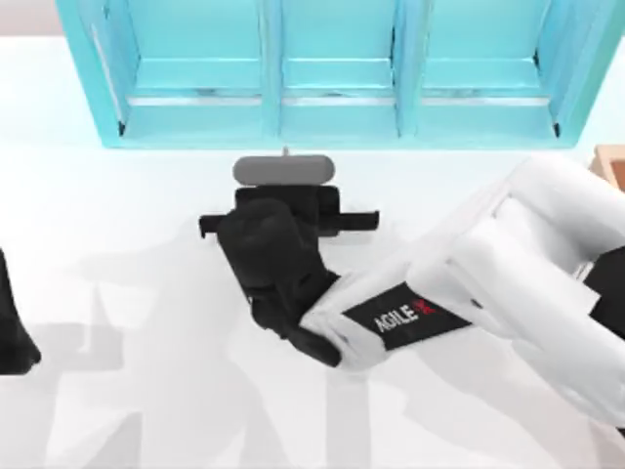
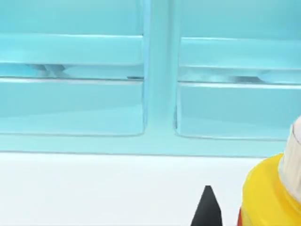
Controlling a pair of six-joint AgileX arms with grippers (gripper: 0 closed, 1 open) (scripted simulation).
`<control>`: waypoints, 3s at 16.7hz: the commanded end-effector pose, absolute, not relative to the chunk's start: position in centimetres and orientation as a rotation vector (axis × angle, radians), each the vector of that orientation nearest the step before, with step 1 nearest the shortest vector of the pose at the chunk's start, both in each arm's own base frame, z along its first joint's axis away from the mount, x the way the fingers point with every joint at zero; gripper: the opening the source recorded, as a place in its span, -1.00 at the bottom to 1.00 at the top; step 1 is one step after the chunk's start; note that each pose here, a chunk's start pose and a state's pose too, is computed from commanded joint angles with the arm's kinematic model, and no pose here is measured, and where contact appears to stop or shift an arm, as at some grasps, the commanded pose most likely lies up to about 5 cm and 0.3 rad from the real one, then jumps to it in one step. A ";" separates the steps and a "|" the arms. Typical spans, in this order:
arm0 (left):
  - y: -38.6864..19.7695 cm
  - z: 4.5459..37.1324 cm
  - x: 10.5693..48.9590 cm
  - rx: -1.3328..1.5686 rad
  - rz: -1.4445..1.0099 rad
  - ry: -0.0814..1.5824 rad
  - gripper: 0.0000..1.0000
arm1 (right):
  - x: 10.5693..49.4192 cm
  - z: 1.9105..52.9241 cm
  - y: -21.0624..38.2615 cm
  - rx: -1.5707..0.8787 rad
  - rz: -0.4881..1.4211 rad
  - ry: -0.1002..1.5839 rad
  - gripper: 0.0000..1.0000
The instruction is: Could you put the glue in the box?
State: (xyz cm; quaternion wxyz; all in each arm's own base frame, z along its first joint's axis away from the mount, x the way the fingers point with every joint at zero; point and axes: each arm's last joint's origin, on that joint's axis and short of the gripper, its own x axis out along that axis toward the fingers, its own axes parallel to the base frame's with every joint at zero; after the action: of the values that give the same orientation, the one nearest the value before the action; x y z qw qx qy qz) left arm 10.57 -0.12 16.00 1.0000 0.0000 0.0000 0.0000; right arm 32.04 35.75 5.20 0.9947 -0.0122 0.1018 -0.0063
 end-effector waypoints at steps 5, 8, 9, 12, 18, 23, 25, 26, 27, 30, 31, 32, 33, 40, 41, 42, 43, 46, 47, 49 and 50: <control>-0.1 16.0 10.6 0.000 0.000 0.000 1.00 | 31.9 11.0 35.7 -0.019 -0.011 0.203 -1.00; -0.1 16.0 10.6 0.000 0.000 0.000 1.00 | 31.8 12.0 35.7 -0.016 -0.010 0.200 -1.00; -0.1 16.0 10.6 0.000 0.000 0.000 1.00 | 31.8 12.0 35.7 -0.016 -0.010 0.200 -1.00; -0.1 16.0 10.6 0.000 0.000 0.000 1.00 | 32.1 12.2 35.5 -0.018 -0.008 0.198 -1.00; -0.1 16.0 10.6 0.000 0.000 0.000 1.00 | 37.1 21.1 30.2 -0.175 0.064 0.173 -1.00; -0.1 16.0 10.6 0.000 0.000 0.000 1.00 | 41.5 28.9 18.1 -0.545 0.164 0.222 -1.00; -0.1 16.0 10.6 0.000 0.000 0.000 1.00 | 42.3 30.1 12.0 -0.721 0.236 0.295 -1.00; -0.1 16.0 10.6 0.000 0.000 0.000 1.00 | 42.3 30.2 8.9 -0.801 0.285 0.342 -1.00; -0.1 16.0 10.6 0.000 0.000 0.000 1.00 | 42.2 30.0 5.8 -0.872 0.343 0.394 -1.00; -0.1 16.0 10.6 0.000 0.000 0.000 1.00 | 40.5 27.5 -3.1 -0.987 0.581 0.550 -1.00; -0.1 16.0 10.6 0.000 0.000 0.000 1.00 | 39.5 26.3 -5.8 -0.984 0.673 0.588 -1.00; -0.1 16.0 10.6 0.000 0.000 0.000 1.00 | 38.3 24.9 -8.4 -0.960 0.765 0.613 -1.00; -0.1 16.0 10.6 0.000 0.000 0.000 1.00 | 36.9 23.5 -10.7 -0.915 0.852 0.624 -1.00; -0.1 16.0 10.6 0.000 0.000 0.000 1.00 | 25.3 14.9 -20.5 -0.361 1.029 0.362 -1.00; -0.1 16.0 10.6 0.000 0.000 0.000 1.00 | 23.9 14.1 -21.1 -0.291 0.995 0.314 -1.00; -0.1 16.0 10.6 0.000 0.000 0.000 1.00 | 22.7 13.4 -21.6 -0.229 0.955 0.271 -1.00; -0.1 16.0 10.6 0.000 0.000 0.000 1.00 | 21.6 12.9 -22.0 -0.176 0.912 0.235 -1.00; -0.1 16.0 10.6 0.000 0.000 0.000 1.00 | 19.3 11.7 -22.6 -0.070 0.806 0.166 -1.00; -0.1 16.0 10.6 0.000 0.000 0.000 1.00 | 19.0 11.5 -22.7 -0.053 0.787 0.157 -1.00; -0.1 16.0 10.6 0.000 0.000 0.000 1.00 | 18.8 11.5 -22.7 -0.045 0.778 0.152 -1.00; -0.1 16.0 10.6 0.000 0.000 0.000 1.00 | 18.8 11.5 -22.7 -0.045 0.778 0.152 -1.00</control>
State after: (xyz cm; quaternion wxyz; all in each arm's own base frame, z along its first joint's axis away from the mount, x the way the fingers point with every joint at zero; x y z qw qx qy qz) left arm 10.57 -0.12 16.00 1.0000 0.0000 0.0000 0.0000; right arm 18.83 -22.74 11.46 0.9222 -0.0220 0.0741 0.3788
